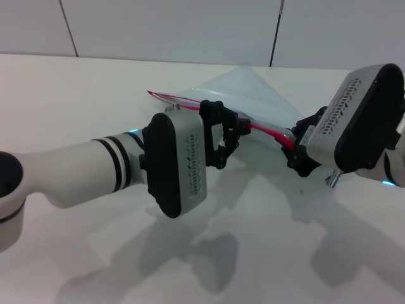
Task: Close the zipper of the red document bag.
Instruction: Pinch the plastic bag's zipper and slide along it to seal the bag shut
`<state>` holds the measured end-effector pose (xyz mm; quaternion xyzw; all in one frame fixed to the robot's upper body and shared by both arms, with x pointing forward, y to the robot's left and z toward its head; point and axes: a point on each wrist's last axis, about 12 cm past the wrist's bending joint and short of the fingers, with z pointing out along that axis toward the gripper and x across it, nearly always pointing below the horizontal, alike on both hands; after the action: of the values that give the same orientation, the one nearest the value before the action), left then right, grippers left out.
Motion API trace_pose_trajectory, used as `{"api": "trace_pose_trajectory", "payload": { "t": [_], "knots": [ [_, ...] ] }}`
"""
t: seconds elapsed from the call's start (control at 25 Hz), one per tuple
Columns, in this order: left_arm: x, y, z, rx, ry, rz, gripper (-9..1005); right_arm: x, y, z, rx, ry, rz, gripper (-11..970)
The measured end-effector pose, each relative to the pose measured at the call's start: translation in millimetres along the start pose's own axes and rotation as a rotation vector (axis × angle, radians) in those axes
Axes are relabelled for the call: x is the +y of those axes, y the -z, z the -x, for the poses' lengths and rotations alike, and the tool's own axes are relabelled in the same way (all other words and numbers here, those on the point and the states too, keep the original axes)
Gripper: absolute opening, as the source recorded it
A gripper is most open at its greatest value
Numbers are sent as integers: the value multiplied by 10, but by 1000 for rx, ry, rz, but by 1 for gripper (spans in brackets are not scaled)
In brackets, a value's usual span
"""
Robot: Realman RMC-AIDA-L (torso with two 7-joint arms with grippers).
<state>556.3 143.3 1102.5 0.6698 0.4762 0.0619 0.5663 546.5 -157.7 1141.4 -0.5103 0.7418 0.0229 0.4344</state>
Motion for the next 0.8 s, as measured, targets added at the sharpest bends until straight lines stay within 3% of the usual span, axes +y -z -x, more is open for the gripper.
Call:
{"api": "trace_pose_trajectory", "payload": {
  "t": [0.8],
  "knots": [
    [23, 75, -111, 88, 18, 68, 16, -25, -4, -51, 12, -16, -6, 49]
  ]
}}
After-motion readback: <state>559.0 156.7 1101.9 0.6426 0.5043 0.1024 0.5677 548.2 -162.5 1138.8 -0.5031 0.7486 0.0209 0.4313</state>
